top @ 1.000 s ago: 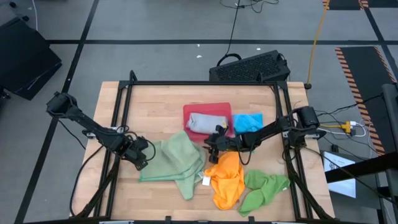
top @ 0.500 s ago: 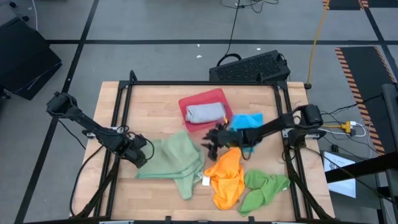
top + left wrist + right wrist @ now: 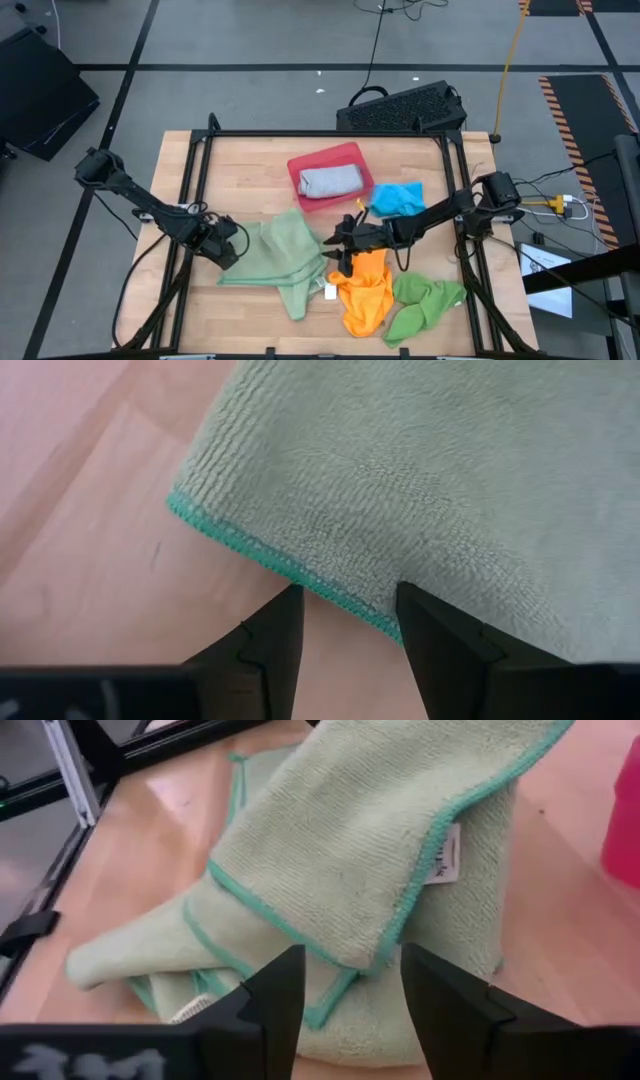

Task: Fold microfiber towels
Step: Fold the light green microfiber cloth

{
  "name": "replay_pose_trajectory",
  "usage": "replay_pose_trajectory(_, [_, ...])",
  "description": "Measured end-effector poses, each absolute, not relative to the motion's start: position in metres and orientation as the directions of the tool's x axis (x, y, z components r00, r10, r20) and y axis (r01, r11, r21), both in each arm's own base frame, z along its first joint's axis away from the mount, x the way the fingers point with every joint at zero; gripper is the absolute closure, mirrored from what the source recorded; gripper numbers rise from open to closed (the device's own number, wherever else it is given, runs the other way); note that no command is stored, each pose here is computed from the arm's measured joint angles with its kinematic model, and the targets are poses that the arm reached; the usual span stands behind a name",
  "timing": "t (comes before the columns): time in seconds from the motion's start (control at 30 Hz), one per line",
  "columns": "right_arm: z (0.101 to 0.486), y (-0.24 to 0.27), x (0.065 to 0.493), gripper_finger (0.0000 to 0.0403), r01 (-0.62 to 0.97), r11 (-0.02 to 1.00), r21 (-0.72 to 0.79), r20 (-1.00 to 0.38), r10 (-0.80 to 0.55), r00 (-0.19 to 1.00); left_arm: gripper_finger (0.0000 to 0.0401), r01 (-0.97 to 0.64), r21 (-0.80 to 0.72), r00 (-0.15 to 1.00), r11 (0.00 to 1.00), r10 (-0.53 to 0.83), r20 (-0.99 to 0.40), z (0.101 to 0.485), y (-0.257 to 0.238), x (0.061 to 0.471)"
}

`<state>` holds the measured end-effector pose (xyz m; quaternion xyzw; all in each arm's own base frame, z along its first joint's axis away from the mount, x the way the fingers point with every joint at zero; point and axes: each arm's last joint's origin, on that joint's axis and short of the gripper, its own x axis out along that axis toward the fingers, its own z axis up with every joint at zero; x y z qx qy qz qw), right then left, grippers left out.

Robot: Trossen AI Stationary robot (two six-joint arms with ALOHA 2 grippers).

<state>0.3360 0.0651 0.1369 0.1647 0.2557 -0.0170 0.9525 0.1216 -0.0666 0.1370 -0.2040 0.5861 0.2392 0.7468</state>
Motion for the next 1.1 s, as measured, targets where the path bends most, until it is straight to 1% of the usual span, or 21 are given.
replay_pose_trajectory(0.07, [0.129,0.061,0.338,0.0228,0.122,0.944,0.307,-0.512,0.056,0.857,0.0236,-0.584,-0.035,0.216,0.811,0.114,-0.97,0.137,-0.067,0.123])
replay_pose_trajectory(0.2, [0.119,0.057,0.344,0.0221,0.086,0.938,0.337,-0.483,0.094,0.871,0.0236,-0.572,-0.042,0.245,0.819,0.122,-0.962,0.138,-0.068,0.125])
replay_pose_trajectory(0.27, [0.117,0.057,0.346,0.0224,0.06,0.933,0.355,-0.463,0.12,0.878,0.0236,-0.572,-0.04,0.247,0.819,0.126,-0.961,0.138,-0.068,0.125])
replay_pose_trajectory(0.33, [0.116,0.056,0.347,0.0236,0.035,0.93,0.367,-0.451,0.145,0.881,0.0236,-0.573,-0.037,0.251,0.819,0.132,-0.959,0.138,-0.068,0.125])
replay_pose_trajectory(0.47, [0.116,0.056,0.348,0.0284,0.025,0.933,0.358,-0.446,0.147,0.883,0.0235,-0.57,-0.024,0.263,0.821,0.155,-0.952,0.138,-0.067,0.126])
replay_pose_trajectory(0.63, [0.119,0.056,0.347,0.0376,-0.004,0.93,0.367,-0.439,0.176,0.881,0.0235,-0.575,-0.008,0.281,0.818,0.188,-0.941,0.138,-0.066,0.126])
replay_pose_trajectory(0.7, [0.124,0.057,0.346,0.0395,-0.032,0.929,0.368,-0.432,0.201,0.879,0.0235,-0.575,-0.005,0.284,0.818,0.194,-0.939,0.138,-0.066,0.126])
replay_pose_trajectory(0.83, [0.138,0.058,0.344,0.0391,-0.079,0.919,0.386,-0.408,0.247,0.879,0.0235,-0.576,-0.003,0.284,0.818,0.197,-0.938,0.138,-0.066,0.126])
replay_pose_trajectory(0.97, [0.143,0.065,0.342,0.04,-0.113,0.896,0.43,-0.394,0.299,0.869,0.0235,-0.576,-0.001,0.285,0.818,0.2,-0.937,0.138,-0.066,0.126])
replay_pose_trajectory(1.1, [0.138,0.076,0.337,0.0399,-0.103,0.875,0.472,-0.443,0.337,0.831,0.0235,-0.565,0.005,0.285,0.825,0.201,-0.937,0.138,-0.066,0.126])
